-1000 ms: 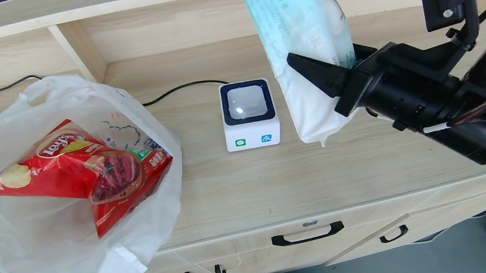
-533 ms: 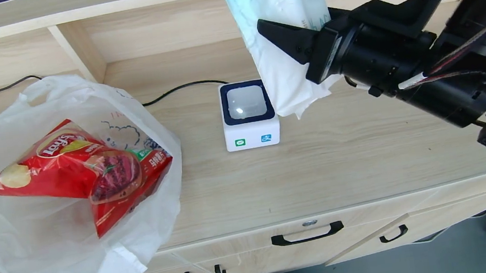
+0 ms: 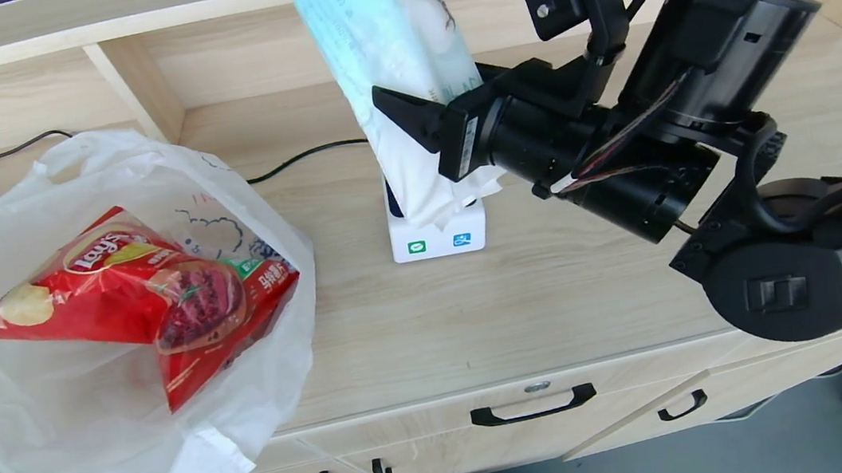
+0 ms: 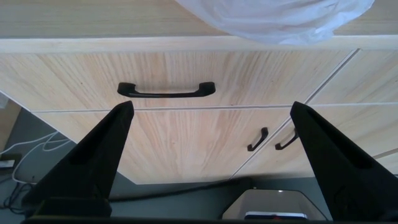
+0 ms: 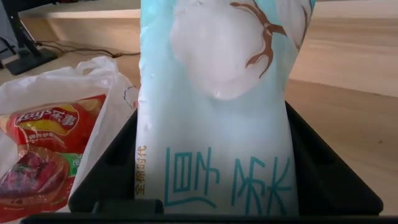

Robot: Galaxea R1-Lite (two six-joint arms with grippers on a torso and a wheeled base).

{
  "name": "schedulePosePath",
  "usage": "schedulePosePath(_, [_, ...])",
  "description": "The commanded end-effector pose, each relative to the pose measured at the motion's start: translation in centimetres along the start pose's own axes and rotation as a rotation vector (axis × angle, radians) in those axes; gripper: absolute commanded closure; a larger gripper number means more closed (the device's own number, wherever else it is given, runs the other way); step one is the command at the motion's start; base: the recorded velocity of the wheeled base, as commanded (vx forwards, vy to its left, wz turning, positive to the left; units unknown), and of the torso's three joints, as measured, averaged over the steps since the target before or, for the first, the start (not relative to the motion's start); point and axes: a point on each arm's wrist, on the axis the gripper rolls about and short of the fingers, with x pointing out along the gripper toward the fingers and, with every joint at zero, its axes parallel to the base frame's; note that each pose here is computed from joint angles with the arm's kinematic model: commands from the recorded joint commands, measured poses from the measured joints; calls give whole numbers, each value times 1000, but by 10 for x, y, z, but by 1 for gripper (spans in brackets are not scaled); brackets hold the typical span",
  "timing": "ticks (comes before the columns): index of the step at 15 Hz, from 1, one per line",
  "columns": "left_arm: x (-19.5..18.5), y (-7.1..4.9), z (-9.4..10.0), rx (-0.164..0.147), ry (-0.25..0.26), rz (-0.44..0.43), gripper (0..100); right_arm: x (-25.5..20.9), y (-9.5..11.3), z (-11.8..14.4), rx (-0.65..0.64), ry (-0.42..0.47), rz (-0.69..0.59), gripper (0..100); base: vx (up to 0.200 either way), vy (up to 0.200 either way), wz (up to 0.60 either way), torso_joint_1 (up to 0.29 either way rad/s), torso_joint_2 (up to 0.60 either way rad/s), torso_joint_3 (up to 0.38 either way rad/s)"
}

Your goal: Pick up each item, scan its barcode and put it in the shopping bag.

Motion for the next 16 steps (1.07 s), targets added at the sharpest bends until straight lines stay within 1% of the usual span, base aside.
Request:
schedulePosePath(1, [0, 0, 0, 0, 1, 1, 0, 4, 6, -11, 7, 24, 16, 100, 0, 0, 0, 0, 0, 0])
schedulePosePath(10, [0, 0, 0, 0, 1, 1, 0, 6, 6, -13, 6, 13, 5, 100, 0, 0, 0, 0, 0, 0])
schedulePosePath(12, [0, 0, 0, 0, 3, 0, 0, 0, 4, 1, 5, -45, -33, 100, 0, 0, 0, 0, 0, 0])
schedulePosePath(13, [0, 0, 0, 0, 3, 0, 0, -7, 4, 6, 4, -58, -36, 100, 0, 0, 0, 0, 0, 0])
schedulePosePath(16, [0, 0, 0, 0, 3, 0, 0, -33, -3, 12, -2, -24, -67, 100, 0, 0, 0, 0, 0, 0])
